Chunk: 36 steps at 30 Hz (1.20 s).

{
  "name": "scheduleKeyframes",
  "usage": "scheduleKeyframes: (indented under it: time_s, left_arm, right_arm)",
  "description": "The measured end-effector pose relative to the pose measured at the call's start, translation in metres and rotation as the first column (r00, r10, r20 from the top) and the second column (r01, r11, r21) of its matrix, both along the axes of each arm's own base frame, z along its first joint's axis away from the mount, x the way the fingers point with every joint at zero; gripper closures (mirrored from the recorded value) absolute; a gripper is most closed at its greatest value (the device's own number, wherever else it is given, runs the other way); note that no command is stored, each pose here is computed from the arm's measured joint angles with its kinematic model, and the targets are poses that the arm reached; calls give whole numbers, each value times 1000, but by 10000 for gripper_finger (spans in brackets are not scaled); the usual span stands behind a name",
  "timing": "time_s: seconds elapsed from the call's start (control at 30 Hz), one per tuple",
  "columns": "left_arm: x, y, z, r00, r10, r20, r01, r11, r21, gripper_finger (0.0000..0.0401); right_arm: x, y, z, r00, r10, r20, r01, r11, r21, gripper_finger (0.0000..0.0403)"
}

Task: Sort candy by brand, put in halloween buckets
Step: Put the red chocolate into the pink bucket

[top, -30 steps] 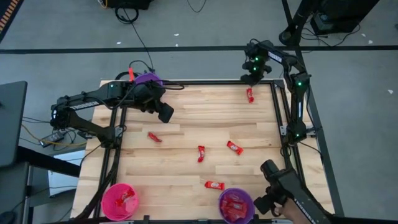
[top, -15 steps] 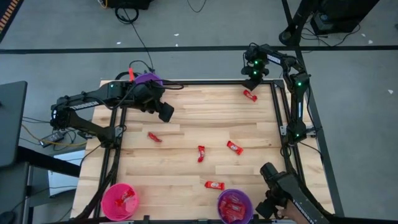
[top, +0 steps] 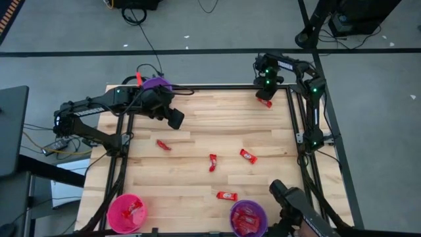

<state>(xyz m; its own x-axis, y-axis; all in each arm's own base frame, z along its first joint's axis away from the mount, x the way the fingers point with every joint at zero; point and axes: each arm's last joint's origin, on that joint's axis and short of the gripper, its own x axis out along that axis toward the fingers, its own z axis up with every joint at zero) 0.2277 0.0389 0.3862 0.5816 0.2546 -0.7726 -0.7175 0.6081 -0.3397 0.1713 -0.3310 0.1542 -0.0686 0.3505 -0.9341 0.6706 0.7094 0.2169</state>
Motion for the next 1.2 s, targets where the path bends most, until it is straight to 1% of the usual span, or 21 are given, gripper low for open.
scheduleKeyframes:
  time_s: [0.13, 0.3, 0.4, 0.53, 0.6, 0.67, 0.73, 0.77, 0.87, 0.93, 1.0, 1.1, 1.2]
  left_arm:
    - [0, 0, 0, 1000, 6, -2, -6, 1000, 13, 186]
    - [0, 1, 0, 1000, 6, -5, -6, 1000, 21, 186]
    - [0, 2, 0, 1000, 7, -8, -7, 999, 32, 186]
    - [-1, 5, 0, 1000, 15, -11, -15, 999, 38, 186]
    - [-1, 5, 0, 1000, 18, -11, -18, 999, 37, 186]
    - [-1, 6, 0, 1000, 16, -10, -16, 999, 33, 186]
    - [-1, 6, 0, 1000, 5, -13, -5, 999, 36, 186]
    - [-1, 5, 0, 1000, 3, -13, -3, 999, 35, 187]
    - [-1, 5, 0, 1000, 2, -13, -1, 999, 34, 192]
    - [-1, 5, 0, 1000, -6, -15, 7, 999, 40, 197]
    - [-1, 5, 0, 1000, -16, -19, 17, 999, 46, 201]
    - [-1, 5, 0, 1000, -19, -20, 20, 999, 48, 203]
    - [-1, 7, 0, 999, -30, -26, 32, 998, 60, 204]
  right_arm:
    - [-5, 7, -13, 998, 29, -60, -28, 999, 15, 298]
    - [-10, 16, -26, 996, 50, -72, -48, 998, 32, 298]
    - [-11, 18, -29, 996, 42, -79, -38, 998, 45, 298]
    - [-10, 16, -23, 992, -7, -127, 9, 1000, 15, 298]
    - [-11, 17, -15, 994, -13, -105, 15, 1000, 20, 298]
    - [-12, 21, -1, 999, 10, -51, -9, 999, 30, 298]
    - [-12, 26, 5, 1000, 18, -7, -17, 999, 45, 299]
    - [-12, 29, 6, 1000, 23, 5, -23, 999, 45, 299]
    - [-11, 35, 7, 999, 44, 30, -44, 999, -4, 298]
    - [-10, 39, 2, 998, 55, 35, -54, 998, -23, 295]
    - [-9, 46, -3, 997, 71, 24, -71, 997, -22, 288]
    - [-6, 52, -5, 995, 99, 25, -99, 995, -34, 269]
    - [-2, 53, -7, 994, 107, 29, -105, 993, -51, 239]
